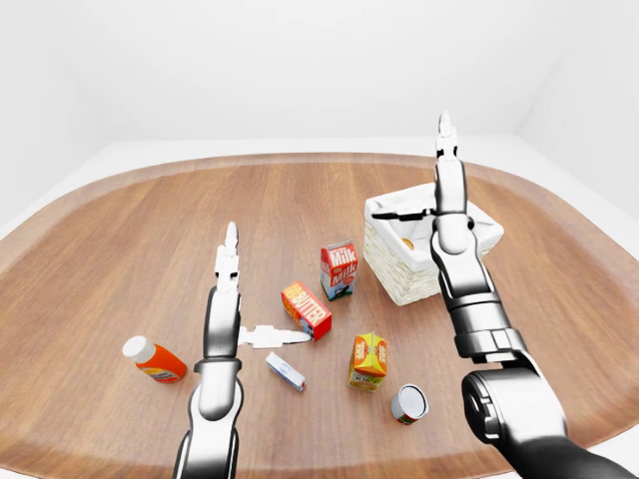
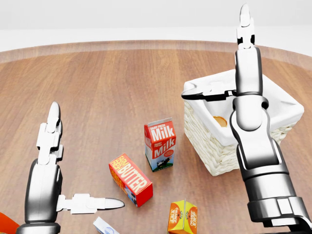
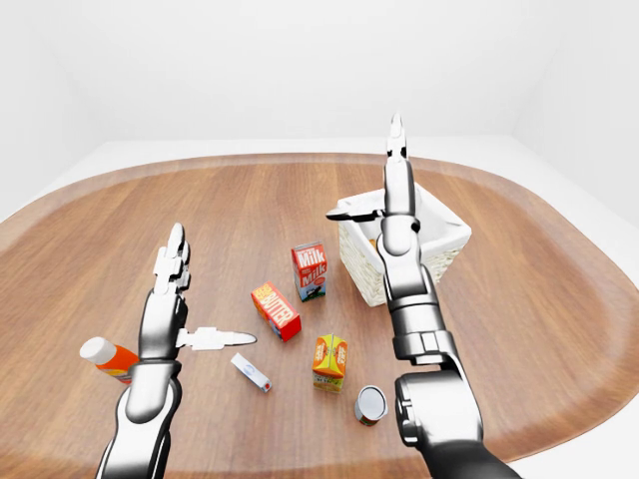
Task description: Pick up the alphabet soup and the tomato sauce, and put them in the basket.
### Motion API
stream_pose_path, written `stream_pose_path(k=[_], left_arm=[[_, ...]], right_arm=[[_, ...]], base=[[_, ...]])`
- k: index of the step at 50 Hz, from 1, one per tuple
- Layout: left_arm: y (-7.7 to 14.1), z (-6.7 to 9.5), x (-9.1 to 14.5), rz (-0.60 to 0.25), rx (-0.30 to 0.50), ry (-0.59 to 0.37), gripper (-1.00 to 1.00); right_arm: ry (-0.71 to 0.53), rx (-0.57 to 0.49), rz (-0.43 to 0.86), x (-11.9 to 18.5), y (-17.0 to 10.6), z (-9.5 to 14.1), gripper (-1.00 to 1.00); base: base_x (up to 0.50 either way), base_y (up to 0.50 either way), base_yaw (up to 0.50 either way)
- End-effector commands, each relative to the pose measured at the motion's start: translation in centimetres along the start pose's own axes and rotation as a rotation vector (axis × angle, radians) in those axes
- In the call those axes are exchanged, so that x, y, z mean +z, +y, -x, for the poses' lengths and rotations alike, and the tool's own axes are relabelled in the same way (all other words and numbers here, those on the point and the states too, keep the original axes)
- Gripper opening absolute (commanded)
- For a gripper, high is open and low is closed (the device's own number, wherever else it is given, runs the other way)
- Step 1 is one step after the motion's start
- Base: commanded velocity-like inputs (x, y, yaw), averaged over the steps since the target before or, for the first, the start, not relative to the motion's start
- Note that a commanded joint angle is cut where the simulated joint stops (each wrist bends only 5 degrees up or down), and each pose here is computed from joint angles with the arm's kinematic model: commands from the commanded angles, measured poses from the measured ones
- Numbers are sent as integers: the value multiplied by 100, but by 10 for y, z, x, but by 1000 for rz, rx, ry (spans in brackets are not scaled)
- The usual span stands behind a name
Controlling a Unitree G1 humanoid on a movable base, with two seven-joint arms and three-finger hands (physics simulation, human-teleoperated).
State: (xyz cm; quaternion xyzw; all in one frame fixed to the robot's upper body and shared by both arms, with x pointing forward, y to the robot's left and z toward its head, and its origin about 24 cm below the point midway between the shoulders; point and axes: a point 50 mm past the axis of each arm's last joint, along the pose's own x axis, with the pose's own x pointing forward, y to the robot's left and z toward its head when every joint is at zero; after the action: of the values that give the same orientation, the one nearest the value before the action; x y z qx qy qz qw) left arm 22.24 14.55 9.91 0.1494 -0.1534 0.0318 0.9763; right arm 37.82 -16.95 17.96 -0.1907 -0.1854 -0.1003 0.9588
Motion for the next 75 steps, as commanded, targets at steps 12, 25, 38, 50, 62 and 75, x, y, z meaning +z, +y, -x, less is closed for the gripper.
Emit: stream_pose_path(k=[12, 25, 38, 50, 62, 75], left_arm=[[2, 1, 1, -15, 9, -4, 100], [2, 0, 0, -15, 11, -1, 100], [2, 1, 1, -15, 11, -5, 100], [3, 1, 2, -15, 10, -10, 100], [2, 1, 3, -16, 9, -11, 100], [2, 1, 4, -16, 8, -17, 100]], right_arm=[[-181, 30, -100, 31, -2, 36, 100], [-198, 31, -131, 32, -4, 54, 100], [-253, 37, -173, 43, -8, 71, 100], [-253, 36, -186, 42, -13, 85, 100], [-259, 36, -209, 43, -16, 99, 100], [-257, 40, -224, 43, -20, 113, 100]], base=[[0, 0, 0], [0, 0, 0], [0, 0, 0], [0, 0, 0], [0, 0, 0], [0, 0, 0]])
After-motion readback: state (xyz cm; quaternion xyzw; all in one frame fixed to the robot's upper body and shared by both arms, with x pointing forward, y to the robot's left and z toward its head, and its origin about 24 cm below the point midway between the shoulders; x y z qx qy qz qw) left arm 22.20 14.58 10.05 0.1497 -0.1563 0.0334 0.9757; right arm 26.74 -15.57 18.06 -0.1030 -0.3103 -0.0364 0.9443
